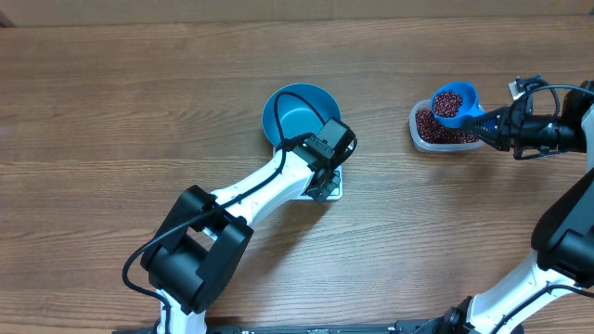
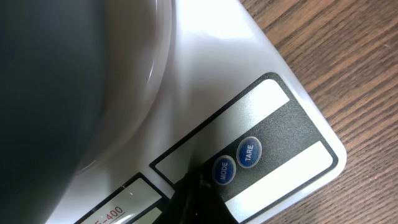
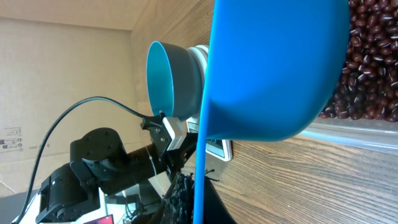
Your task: Scoop item into bowl and weigh 150g on scale
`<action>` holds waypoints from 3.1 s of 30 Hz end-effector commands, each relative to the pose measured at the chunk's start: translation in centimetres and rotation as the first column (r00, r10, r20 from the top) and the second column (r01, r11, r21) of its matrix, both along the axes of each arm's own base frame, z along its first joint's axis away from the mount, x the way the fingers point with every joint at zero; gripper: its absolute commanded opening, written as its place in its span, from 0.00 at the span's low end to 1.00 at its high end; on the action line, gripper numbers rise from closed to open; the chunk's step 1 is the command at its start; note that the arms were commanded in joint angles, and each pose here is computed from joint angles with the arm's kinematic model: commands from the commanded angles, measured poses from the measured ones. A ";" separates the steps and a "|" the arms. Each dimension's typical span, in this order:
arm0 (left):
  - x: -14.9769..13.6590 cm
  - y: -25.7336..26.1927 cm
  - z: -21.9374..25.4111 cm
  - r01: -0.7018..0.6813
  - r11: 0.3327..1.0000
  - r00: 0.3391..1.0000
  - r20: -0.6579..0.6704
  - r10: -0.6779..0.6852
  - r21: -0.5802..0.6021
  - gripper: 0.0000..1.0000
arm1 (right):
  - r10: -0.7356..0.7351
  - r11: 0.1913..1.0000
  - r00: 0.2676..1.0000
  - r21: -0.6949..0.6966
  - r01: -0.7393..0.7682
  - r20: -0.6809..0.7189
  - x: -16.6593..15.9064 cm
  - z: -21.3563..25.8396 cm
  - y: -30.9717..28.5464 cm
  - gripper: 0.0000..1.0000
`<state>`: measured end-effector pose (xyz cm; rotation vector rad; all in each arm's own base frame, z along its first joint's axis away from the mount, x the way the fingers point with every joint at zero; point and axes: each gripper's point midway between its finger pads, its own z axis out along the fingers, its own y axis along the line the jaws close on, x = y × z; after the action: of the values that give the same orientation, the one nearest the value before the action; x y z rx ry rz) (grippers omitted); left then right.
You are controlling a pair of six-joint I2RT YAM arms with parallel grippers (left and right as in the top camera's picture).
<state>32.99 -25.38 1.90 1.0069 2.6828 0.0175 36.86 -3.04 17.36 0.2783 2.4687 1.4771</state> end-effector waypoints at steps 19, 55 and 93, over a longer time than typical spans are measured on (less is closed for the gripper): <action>0.7 -0.4 2.0 0.019 1.000 1.000 0.020 -0.019 -0.006 0.04 | -0.005 1.000 1.000 0.016 0.005 0.005 0.1 0.0 0.0 0.04; 0.3 -0.9 1.8 0.047 0.998 0.999 -0.007 -0.047 -0.029 0.04 | -0.005 1.000 1.000 0.015 0.004 0.006 0.1 0.0 0.0 0.04; -0.1 -0.6 1.2 0.046 0.999 0.999 -0.017 -0.047 -0.021 0.04 | -0.005 1.000 1.000 0.016 0.005 0.005 0.1 0.0 0.0 0.04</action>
<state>32.88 -25.82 2.75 1.0510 2.6805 -0.0067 36.86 -3.04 17.36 0.2795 2.4688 1.4772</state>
